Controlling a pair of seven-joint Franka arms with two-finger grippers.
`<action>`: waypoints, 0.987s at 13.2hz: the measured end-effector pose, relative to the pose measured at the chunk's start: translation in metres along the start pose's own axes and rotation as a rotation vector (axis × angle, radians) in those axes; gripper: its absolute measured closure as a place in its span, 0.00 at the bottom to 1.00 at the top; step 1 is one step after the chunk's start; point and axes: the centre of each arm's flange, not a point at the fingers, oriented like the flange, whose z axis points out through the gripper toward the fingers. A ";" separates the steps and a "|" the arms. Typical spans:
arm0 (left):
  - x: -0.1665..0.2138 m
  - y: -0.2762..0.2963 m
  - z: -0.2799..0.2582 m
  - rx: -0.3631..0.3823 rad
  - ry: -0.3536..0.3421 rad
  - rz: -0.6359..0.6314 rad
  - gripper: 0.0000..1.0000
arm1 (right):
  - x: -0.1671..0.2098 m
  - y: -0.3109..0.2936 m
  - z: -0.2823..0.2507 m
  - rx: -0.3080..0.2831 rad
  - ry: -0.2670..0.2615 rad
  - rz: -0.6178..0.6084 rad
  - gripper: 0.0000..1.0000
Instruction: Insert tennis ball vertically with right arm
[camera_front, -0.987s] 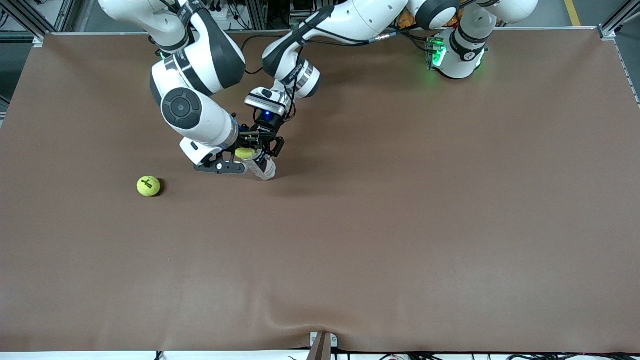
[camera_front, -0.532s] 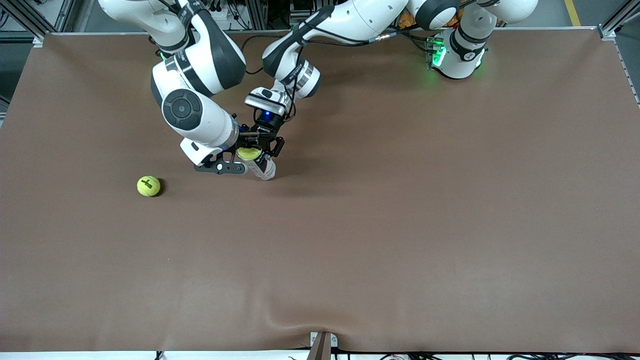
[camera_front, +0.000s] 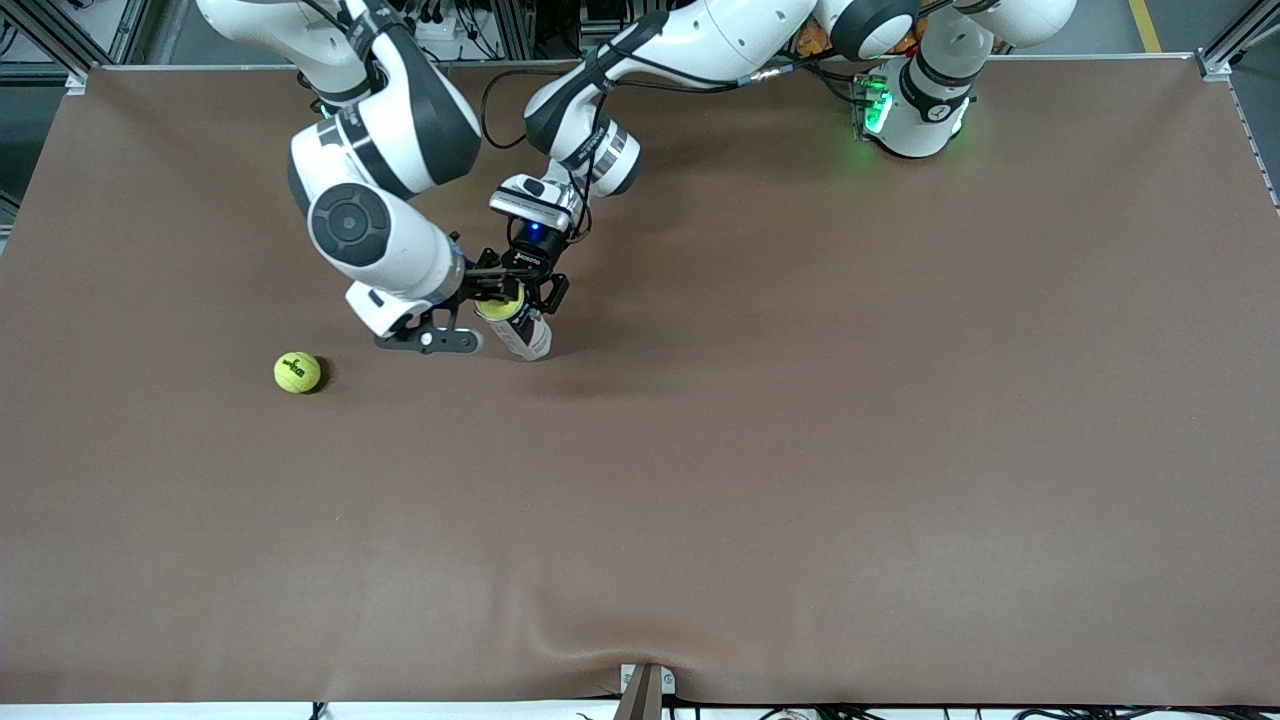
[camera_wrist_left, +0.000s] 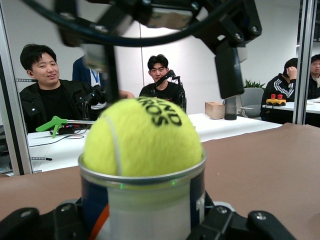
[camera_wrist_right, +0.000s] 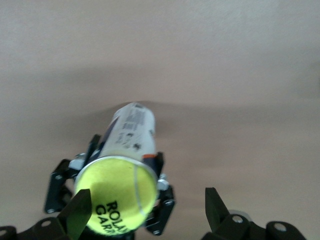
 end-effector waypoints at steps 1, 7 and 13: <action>0.000 0.000 0.000 0.000 0.000 0.000 0.25 | 0.003 0.005 0.000 -0.005 -0.001 0.000 0.00; 0.000 0.000 0.000 0.000 0.001 0.000 0.25 | 0.005 0.011 0.010 -0.010 -0.005 0.005 0.00; 0.000 0.000 0.000 0.000 0.002 0.000 0.25 | 0.011 0.029 0.013 -0.013 -0.017 -0.003 0.00</action>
